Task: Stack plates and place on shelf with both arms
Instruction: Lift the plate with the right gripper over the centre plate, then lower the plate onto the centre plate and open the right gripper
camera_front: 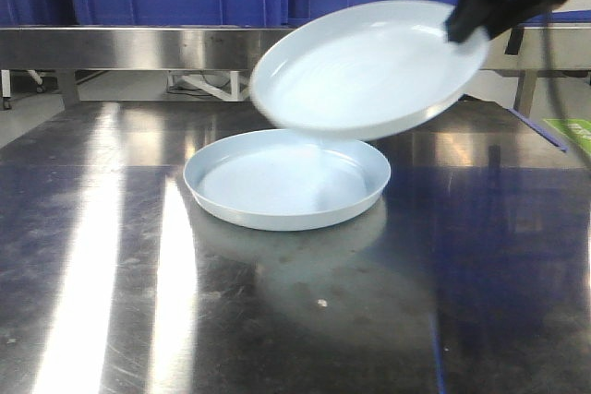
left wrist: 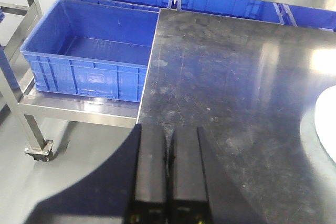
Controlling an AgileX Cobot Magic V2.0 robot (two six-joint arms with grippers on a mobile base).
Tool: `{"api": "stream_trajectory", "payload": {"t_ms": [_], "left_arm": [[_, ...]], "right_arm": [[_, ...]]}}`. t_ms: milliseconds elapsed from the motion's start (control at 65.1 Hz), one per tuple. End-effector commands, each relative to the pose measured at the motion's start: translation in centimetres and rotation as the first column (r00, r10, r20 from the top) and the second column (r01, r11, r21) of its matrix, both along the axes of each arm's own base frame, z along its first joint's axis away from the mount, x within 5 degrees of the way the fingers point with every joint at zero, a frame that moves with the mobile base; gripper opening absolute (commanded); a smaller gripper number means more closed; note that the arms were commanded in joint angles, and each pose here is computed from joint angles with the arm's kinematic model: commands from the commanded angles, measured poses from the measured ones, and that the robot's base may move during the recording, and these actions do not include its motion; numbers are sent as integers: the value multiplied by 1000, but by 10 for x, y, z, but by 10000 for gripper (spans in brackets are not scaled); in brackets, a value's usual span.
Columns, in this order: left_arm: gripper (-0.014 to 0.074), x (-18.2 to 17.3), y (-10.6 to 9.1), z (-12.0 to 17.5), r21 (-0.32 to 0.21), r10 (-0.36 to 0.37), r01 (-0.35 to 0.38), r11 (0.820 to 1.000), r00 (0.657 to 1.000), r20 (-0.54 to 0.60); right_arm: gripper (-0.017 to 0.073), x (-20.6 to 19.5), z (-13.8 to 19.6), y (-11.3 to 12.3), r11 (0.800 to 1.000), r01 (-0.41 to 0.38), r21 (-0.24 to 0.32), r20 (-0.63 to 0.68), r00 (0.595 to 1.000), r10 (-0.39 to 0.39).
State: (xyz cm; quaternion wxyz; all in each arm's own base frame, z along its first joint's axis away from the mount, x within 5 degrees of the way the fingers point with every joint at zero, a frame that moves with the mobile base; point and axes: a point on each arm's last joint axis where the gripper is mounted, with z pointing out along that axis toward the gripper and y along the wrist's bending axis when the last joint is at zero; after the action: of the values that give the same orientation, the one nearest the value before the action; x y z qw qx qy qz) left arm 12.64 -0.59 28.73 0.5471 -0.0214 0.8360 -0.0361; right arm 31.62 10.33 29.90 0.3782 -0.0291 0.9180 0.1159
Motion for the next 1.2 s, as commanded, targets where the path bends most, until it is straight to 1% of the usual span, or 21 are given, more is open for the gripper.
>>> {"api": "stream_trajectory", "payload": {"t_ms": [0,108,246,615,646,707,799,830,876,907,968,1184], "left_arm": [[83,3,-1,16,-12,-8,10,1000,994,106],[83,3,-1,16,-12,-8,10,1000,994,106],[83,3,-1,16,-12,-8,10,1000,994,106],[83,3,-1,16,-12,-8,10,1000,994,106],[83,3,-1,16,-12,-8,10,1000,994,106],[83,3,-1,16,-12,-8,10,1000,994,106],[83,3,-1,16,-12,-8,10,1000,994,106],[83,3,-1,16,-12,-8,10,1000,994,106],[83,3,-1,16,-12,-8,10,1000,994,106],[83,3,-1,16,-12,-8,10,1000,994,106],[83,3,-1,16,-12,-8,10,1000,994,106],[83,3,-1,16,-12,-8,10,1000,994,106]], "right_arm": [[50,8,23,18,998,-47,35,133,990,42],[50,19,20,31,997,-70,31,121,990,66],[50,30,14,39,996,-80,24,96,992,78],[55,39,-10,47,996,-90,0,22,996,90],[70,39,-11,48,996,-90,-1,17,996,90],[144,40,-15,48,996,-90,-5,5,996,90],[317,41,-19,49,996,-90,-9,-8,996,90],[391,42,-20,49,996,-90,-10,-10,996,90],[459,42,-22,49,996,-90,-12,-17,996,90],[488,42,-23,49,996,-91,-13,-22,996,90],[506,43,-24,49,996,-91,-15,-27,996,90],[495,44,-30,50,996,-91,-22,-48,995,90]]}}
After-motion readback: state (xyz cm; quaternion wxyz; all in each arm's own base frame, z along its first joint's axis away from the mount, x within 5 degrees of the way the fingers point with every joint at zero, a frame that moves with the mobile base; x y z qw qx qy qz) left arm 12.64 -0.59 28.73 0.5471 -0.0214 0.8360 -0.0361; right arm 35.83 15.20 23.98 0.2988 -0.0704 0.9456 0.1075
